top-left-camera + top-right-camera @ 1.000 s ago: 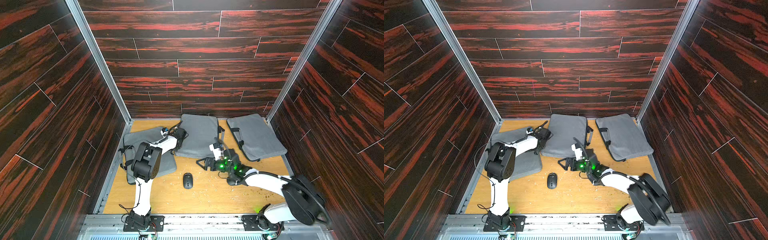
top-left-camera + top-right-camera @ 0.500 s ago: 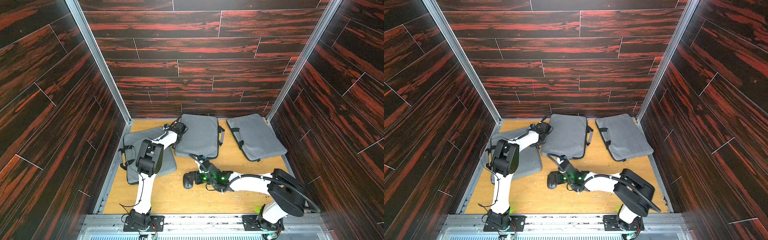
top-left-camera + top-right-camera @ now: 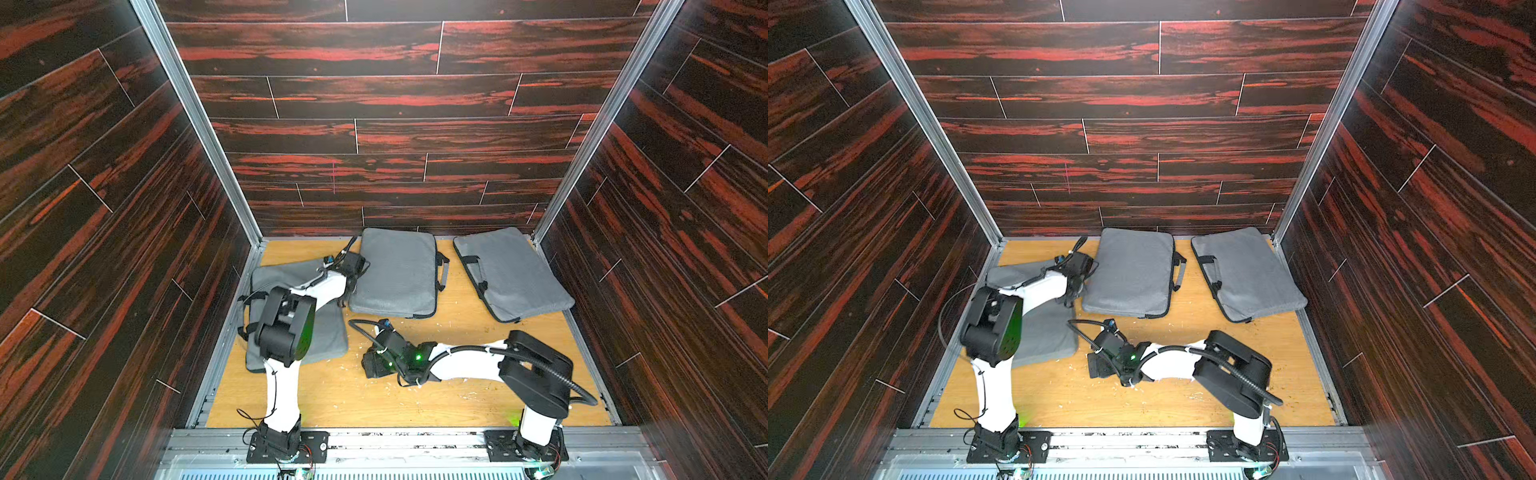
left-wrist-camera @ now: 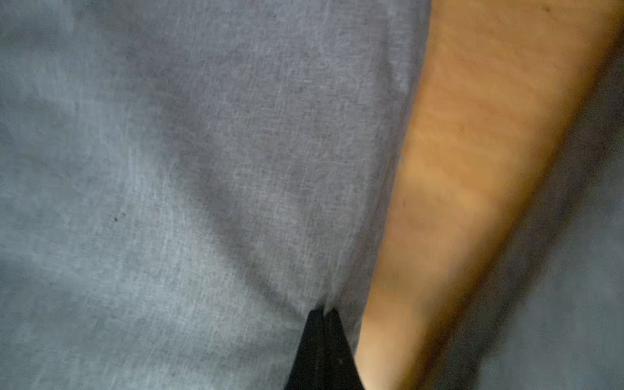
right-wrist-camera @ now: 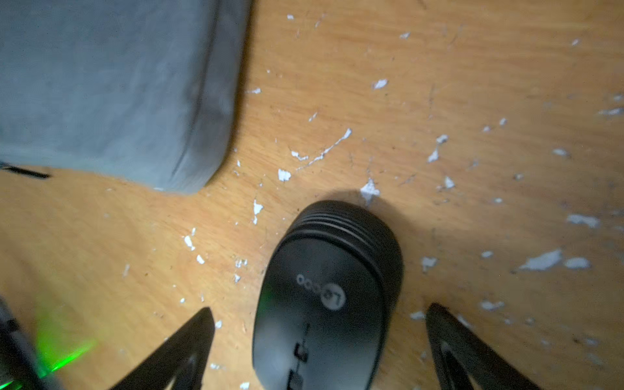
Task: Put the mouse into the laptop bag
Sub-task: Adjust the zippered laptop bag at the center of the board.
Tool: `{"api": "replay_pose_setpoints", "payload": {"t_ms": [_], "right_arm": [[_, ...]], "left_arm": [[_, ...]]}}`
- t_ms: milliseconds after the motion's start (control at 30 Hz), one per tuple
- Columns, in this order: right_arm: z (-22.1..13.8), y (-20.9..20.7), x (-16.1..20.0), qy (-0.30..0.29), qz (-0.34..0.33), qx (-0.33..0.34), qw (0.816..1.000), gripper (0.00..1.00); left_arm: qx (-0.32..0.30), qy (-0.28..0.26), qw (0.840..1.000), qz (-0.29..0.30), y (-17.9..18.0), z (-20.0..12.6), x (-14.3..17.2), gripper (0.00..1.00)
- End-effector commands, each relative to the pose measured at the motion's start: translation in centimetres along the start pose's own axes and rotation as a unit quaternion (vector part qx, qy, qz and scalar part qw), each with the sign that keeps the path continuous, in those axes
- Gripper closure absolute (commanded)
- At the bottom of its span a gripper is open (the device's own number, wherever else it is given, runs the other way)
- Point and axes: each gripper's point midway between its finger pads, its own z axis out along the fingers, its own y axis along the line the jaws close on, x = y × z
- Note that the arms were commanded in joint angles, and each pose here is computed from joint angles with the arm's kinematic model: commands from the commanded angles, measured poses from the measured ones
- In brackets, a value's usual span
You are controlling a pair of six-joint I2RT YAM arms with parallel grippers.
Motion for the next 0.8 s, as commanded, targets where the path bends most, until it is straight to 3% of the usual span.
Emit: {"api": "replay_pose_setpoints", "payload": {"t_ms": [0, 100, 267, 433, 467, 567, 767], "right_arm": [[1.2, -1.9, 1.2, 0.011, 0.008, 0.054, 0.998, 0.01], [1.9, -2.5, 1.6, 0.016, 0.005, 0.076, 0.997, 0.03], [3.0, -3.9, 2.2, 0.019, -0.004, 0.114, 0.993, 0.11], [3.4, -5.0, 3.1, 0.03, -0.004, 0.138, 0.99, 0.25], [3.5, -5.3, 3.2, 0.03, -0.003, 0.143, 0.989, 0.28], [3.0, -6.4, 3.1, 0.013, 0.002, 0.16, 0.987, 0.32], [1.1, -6.6, 3.3, -0.01, -0.016, 0.152, 0.988, 0.3]], "left_arm": [[0.064, 0.051, 0.996, 0.02, -1.3, -1.5, 3.9, 1.0], [0.095, 0.049, 0.994, 0.03, -2.2, -3.0, 4.9, 1.0], [0.079, 0.032, 0.996, 0.032, -1.6, -4.5, 5.4, 0.99], [0.079, -0.007, 0.997, 0.012, 0.0, -7.0, 3.9, 0.24], [0.088, -0.014, 0.996, 0.009, 0.1, -7.7, 3.5, 0.17], [0.11, -0.033, 0.993, -0.005, 0.4, -9.8, 2.5, 0.14], [0.161, -0.09, 0.981, -0.055, 1.1, -14.6, -0.5, 0.14]]}}
